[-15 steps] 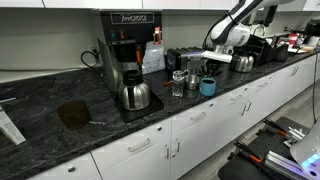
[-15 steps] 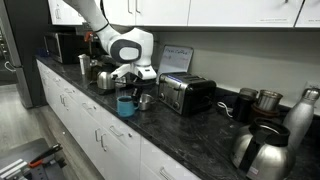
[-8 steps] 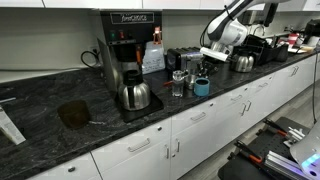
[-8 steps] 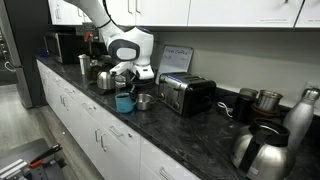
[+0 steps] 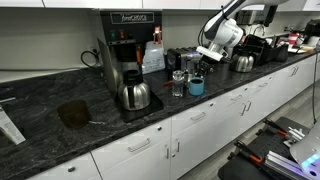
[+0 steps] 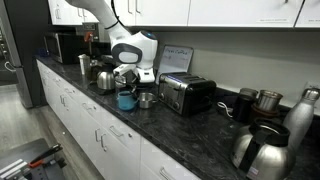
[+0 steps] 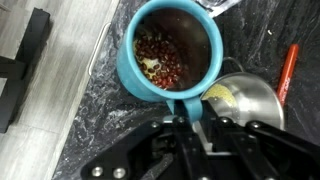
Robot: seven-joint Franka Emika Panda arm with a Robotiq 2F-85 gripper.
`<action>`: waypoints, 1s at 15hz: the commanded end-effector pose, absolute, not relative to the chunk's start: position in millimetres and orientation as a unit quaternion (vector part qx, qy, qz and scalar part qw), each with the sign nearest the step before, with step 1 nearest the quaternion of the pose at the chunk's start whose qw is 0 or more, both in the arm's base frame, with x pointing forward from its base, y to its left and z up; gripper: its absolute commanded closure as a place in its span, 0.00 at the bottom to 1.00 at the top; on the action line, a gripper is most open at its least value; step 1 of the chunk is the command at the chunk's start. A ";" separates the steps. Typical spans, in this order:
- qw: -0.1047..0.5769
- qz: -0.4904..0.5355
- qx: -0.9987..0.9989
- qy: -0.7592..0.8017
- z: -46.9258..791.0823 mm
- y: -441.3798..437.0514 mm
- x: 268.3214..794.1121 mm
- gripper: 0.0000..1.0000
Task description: Move the blue cup slightly to the left
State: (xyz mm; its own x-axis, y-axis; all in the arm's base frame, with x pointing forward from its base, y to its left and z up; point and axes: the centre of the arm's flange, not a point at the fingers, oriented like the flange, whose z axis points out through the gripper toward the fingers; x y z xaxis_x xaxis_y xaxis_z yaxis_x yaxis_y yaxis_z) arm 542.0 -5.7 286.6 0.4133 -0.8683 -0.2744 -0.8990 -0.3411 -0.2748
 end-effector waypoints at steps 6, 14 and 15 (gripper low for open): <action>0.193 0.023 -0.814 0.548 276.6 -28.3 560.5 0.58; 0.157 -0.016 -0.841 0.517 287.5 -36.1 549.8 0.11; 0.153 -0.020 -0.844 0.514 290.0 -38.0 545.5 0.04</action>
State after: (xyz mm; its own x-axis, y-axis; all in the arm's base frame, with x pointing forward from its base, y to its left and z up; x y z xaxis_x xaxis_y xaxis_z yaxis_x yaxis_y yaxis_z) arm 545.4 -38.0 290.0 0.4712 -0.8734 -0.1229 -0.8610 -0.4252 -0.2790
